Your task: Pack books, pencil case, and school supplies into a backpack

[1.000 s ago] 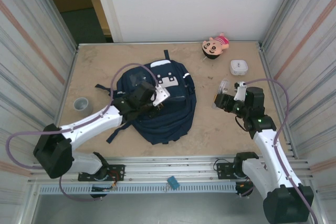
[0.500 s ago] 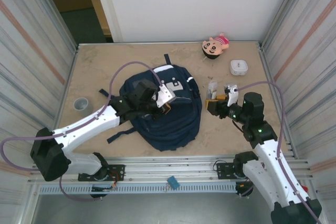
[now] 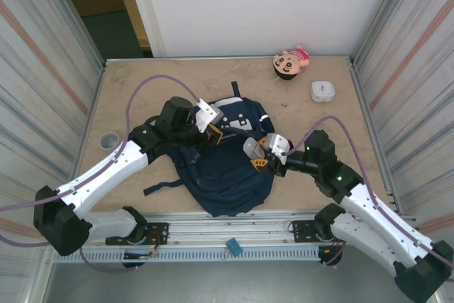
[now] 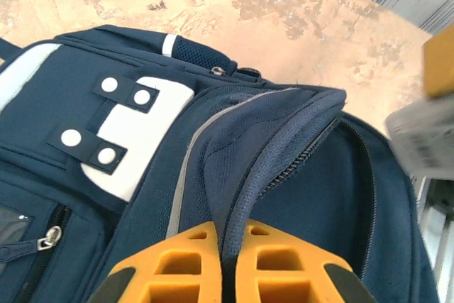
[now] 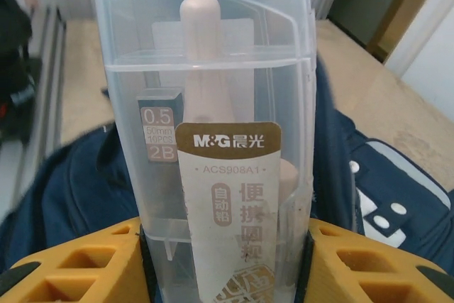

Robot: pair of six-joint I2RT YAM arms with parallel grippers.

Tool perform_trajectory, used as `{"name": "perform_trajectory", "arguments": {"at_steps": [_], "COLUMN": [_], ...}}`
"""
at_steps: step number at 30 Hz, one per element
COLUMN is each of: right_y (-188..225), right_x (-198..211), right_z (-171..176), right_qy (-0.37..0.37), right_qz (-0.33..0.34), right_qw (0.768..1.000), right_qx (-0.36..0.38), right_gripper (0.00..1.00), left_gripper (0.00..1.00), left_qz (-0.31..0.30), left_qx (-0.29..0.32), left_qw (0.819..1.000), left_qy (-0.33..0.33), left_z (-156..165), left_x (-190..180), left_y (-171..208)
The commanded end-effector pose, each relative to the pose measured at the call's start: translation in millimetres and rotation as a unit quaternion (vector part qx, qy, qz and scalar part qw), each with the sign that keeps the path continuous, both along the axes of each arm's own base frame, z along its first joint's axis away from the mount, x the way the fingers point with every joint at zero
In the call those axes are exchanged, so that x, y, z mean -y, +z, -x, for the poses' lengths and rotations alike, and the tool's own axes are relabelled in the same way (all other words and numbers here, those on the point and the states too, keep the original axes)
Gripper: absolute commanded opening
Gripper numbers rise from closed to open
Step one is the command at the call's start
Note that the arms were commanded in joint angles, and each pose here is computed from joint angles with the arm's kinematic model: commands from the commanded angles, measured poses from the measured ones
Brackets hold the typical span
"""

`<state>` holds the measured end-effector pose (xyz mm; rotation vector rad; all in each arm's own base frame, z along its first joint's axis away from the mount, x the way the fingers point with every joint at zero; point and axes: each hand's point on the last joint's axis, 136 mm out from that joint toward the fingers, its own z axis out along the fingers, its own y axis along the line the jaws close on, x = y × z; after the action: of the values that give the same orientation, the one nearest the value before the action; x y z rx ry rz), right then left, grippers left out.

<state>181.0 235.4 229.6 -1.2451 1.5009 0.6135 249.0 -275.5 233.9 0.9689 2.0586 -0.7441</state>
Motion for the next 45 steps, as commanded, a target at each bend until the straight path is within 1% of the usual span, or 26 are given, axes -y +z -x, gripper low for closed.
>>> {"name": "perform_trajectory", "arguments": {"at_steps": [1, 3, 5, 7, 8, 13, 15, 17, 19, 21, 23, 25, 27, 30, 32, 33, 35, 37, 39, 42, 45], "right_y": [-11, -27, -35, -31, -39, -49, -53, -53, -52, -48, -44, -39, -33, -15, 1, 8, 18, 23, 21, 15, 10], "right_x": [-9, -21, -29, -37, -43, -58, -61, -63, -64, -62, -59, -56, -54, -47, -37, -32, -19, -12, -8, -13, -29], "right_z": [-6, -7, -11, -16, -21, -33, -40, -49, -54, -60, -63, -59, -49, -19, -7, -5, -4, -10, -17, -30, -33], "right_qy": [0.011, 0.022, 0.028, 0.029, 0.031, 0.038, 0.032, 0.015, 0.003, -0.019, -0.033, -0.035, -0.028, 0.009, 0.013, 0.009, -0.003, -0.020, -0.024, -0.013, 0.031], "right_qz": [0.096, 0.161, 0.200, 0.212, 0.227, 0.278, 0.292, 0.295, 0.296, 0.291, 0.282, 0.267, 0.241, 0.165, 0.103, 0.079, 0.038, 0.012, 0.012, 0.017, 0.017], "right_qw": [0.991, 0.977, 0.967, 0.962, 0.958, 0.932, 0.926, 0.923, 0.922, 0.923, 0.926, 0.932, 0.942, 0.967, 0.982, 0.986, 0.990, 0.990, 0.991, 0.996, 0.998], "right_qx": [0.098, 0.140, 0.155, 0.169, 0.174, 0.232, 0.237, 0.246, 0.251, 0.251, 0.247, 0.243, 0.234, 0.196, 0.159, 0.148, 0.135, 0.136, 0.129, 0.089, 0.053], "right_gripper": [0.48, 0.48, 0.48, 0.48, 0.48, 0.52, 0.56, 0.62, 0.65, 0.65, 0.60, 0.57, 0.56, 0.59, 0.61, 0.63, 0.70, 0.75, 0.76, 0.74, 0.63], "left_gripper": [0.00, 0.00, 0.00, 0.00, 0.00, 0.00, 0.00, 0.00, 0.00, 0.01, 0.01, 0.01, 0.02, 0.02, 0.02, 0.02, 0.02, 0.02, 0.03, 0.05, 0.06], "left_qz": [0.090, 0.094, 0.099, 0.104, 0.105, 0.105, 0.108, 0.110, 0.109, 0.108, 0.106, 0.103, 0.099, 0.093, 0.091, 0.091, 0.087, 0.086, 0.083, 0.072, 0.061], "left_qx": [0.037, 0.031, 0.024, 0.024, 0.024, 0.019, 0.020, 0.021, 0.023, 0.024, 0.025, 0.026, 0.028, 0.033, 0.036, 0.038, 0.042, 0.047, 0.056, 0.070, 0.078], "left_qw": [0.995, 0.994, 0.994, 0.993, 0.993, 0.993, 0.992, 0.992, 0.992, 0.993, 0.993, 0.993, 0.994, 0.994, 0.994, 0.994, 0.994, 0.993, 0.991, 0.988, 0.986], "left_qy": [-0.025, -0.036, -0.044, -0.049, -0.051, -0.054, -0.057, -0.057, -0.055, -0.052, -0.049, -0.045, -0.043, -0.040, -0.044, -0.046, -0.052, -0.064, -0.085, -0.113, -0.132], "left_z": [-2, -1, 1, 2, 3, 7, 8, 9, 9, 9, 9, 8, 7, 6, 7, 7, 8, 10, 16, 25, 30], "left_x": [15, 19, 22, 23, 24, 22, 22, 22, 21, 20, 19, 17, 16, 15, 14, 14, 15, 16, 19, 23, 26], "left_y": [48, 49, 50, 52, 53, 52, 53, 54, 55, 54, 53, 51, 48, 43, 40, 40, 35, 33, 31, 24, 16]}}
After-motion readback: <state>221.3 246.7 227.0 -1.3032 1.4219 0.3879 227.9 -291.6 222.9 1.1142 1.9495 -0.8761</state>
